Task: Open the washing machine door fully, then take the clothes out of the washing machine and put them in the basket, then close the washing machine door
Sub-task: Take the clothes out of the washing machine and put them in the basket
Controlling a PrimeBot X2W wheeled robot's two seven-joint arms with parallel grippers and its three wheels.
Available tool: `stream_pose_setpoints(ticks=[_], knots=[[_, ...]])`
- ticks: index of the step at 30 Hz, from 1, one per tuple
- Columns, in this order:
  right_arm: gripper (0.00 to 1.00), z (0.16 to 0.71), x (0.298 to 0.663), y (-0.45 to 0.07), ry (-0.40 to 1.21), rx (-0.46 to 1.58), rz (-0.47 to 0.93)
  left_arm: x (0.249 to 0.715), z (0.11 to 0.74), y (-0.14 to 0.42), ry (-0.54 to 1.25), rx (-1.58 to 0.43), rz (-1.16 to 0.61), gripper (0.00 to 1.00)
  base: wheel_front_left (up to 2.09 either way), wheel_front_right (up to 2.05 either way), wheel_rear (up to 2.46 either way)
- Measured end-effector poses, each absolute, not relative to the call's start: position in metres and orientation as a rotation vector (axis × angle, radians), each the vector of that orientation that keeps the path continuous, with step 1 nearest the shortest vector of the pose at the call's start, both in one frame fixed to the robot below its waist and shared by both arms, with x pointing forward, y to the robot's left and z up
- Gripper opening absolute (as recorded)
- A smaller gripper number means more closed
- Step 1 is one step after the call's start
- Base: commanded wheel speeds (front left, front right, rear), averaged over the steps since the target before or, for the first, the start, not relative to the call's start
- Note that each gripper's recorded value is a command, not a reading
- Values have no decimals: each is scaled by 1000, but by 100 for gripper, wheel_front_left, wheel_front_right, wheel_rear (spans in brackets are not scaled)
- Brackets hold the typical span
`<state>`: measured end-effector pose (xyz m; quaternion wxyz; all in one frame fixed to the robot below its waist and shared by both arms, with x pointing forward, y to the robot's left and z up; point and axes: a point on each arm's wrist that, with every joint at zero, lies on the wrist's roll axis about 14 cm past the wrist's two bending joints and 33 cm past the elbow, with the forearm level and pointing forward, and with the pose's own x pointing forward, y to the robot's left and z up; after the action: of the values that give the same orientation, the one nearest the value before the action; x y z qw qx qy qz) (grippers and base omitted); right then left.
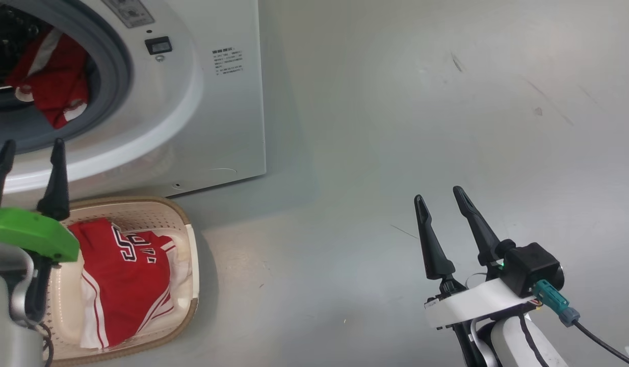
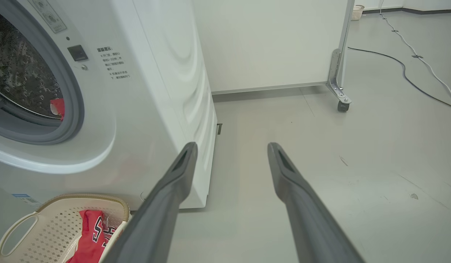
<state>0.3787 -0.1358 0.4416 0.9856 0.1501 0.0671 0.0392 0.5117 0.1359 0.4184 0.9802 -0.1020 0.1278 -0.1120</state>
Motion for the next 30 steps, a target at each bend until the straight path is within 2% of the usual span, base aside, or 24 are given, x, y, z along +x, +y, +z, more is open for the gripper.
stream_pose_setpoints(ticks=[13,22,30], knots=[[100,425,383,-155,178,276,13,563,371,123,458,-362,-182,100,0,0,0],[100,416,382,-165,204,270,-28,589,351,128,554,-354,-141,100,0,0,0],[100,415,385,-172,206,279,-59,605,339,110,611,-409,-149,100,0,0,0]])
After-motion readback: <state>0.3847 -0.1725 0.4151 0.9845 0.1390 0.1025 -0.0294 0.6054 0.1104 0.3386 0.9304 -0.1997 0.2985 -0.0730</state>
